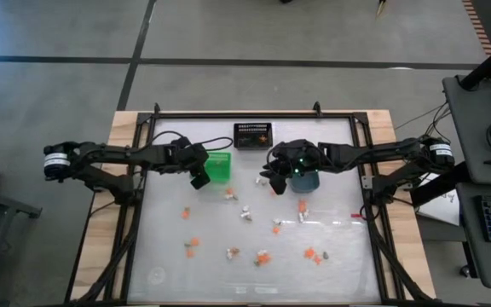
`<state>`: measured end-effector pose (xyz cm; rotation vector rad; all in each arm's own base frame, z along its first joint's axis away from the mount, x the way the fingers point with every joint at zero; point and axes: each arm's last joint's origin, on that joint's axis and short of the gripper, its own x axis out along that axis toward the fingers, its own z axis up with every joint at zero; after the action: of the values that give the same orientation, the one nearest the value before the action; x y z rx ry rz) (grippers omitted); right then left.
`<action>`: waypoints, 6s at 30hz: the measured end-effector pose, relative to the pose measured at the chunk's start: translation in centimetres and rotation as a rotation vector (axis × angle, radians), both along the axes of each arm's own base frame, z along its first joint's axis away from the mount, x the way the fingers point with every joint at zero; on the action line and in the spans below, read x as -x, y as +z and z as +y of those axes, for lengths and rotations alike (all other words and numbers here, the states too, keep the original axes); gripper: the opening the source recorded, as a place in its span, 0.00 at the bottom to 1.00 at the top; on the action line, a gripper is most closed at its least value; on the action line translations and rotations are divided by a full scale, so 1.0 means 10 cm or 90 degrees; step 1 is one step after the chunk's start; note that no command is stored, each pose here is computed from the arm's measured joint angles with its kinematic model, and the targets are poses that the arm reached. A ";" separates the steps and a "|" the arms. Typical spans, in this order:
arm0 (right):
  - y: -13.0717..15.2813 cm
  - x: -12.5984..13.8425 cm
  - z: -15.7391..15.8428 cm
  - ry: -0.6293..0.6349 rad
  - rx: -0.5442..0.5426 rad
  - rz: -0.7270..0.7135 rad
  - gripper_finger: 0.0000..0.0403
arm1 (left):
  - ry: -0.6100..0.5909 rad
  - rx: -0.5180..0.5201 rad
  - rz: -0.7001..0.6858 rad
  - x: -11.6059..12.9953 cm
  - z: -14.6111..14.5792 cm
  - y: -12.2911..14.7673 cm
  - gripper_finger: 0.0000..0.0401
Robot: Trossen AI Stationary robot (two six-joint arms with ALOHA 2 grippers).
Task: Sort Halloween decoration
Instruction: Put the gray skull toy into the green bin
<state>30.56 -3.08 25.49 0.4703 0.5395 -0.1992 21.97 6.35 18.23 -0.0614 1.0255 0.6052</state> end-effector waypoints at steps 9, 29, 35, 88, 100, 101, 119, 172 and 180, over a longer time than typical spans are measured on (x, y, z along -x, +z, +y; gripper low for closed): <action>0.14 -0.01 0.08 -0.038 -0.087 0.031 0.32 | -0.034 -0.022 -0.052 -0.03 0.00 0.11 0.27; -0.06 -0.15 0.36 -0.113 -0.195 0.314 0.31 | -0.406 -0.054 -0.408 -0.08 -0.14 0.81 0.27; -0.15 -0.17 0.45 -0.151 -0.225 0.419 0.29 | -0.437 -0.091 -0.396 -0.08 -0.14 0.81 0.27; -0.91 -0.09 1.12 -0.241 -0.219 0.732 0.28 | -0.456 -0.126 -0.406 -0.10 -0.14 0.83 0.27; -0.96 -0.15 1.07 -0.242 -0.200 0.707 0.28 | -0.455 -0.126 -0.406 -0.10 -0.14 0.83 0.27; -0.97 -0.15 1.06 -0.244 -0.200 0.708 0.27 | -0.455 -0.126 -0.406 -0.10 -0.14 0.83 0.27; -1.10 -0.21 1.06 -0.223 -0.199 0.696 0.23 | -0.454 -0.129 -0.408 -0.10 -0.14 0.83 0.27; -0.18 -0.16 0.26 -0.194 -0.051 0.521 0.03 | -0.424 -0.104 -0.449 -0.11 -0.13 0.87 0.27; -0.35 0.10 -0.36 -0.288 -0.037 0.644 0.03 | -0.404 -0.077 -0.458 -0.11 -0.13 0.87 0.27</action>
<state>29.53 -6.64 21.99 0.5275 1.4256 -0.8811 23.10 5.02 26.91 0.1425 0.2691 0.0362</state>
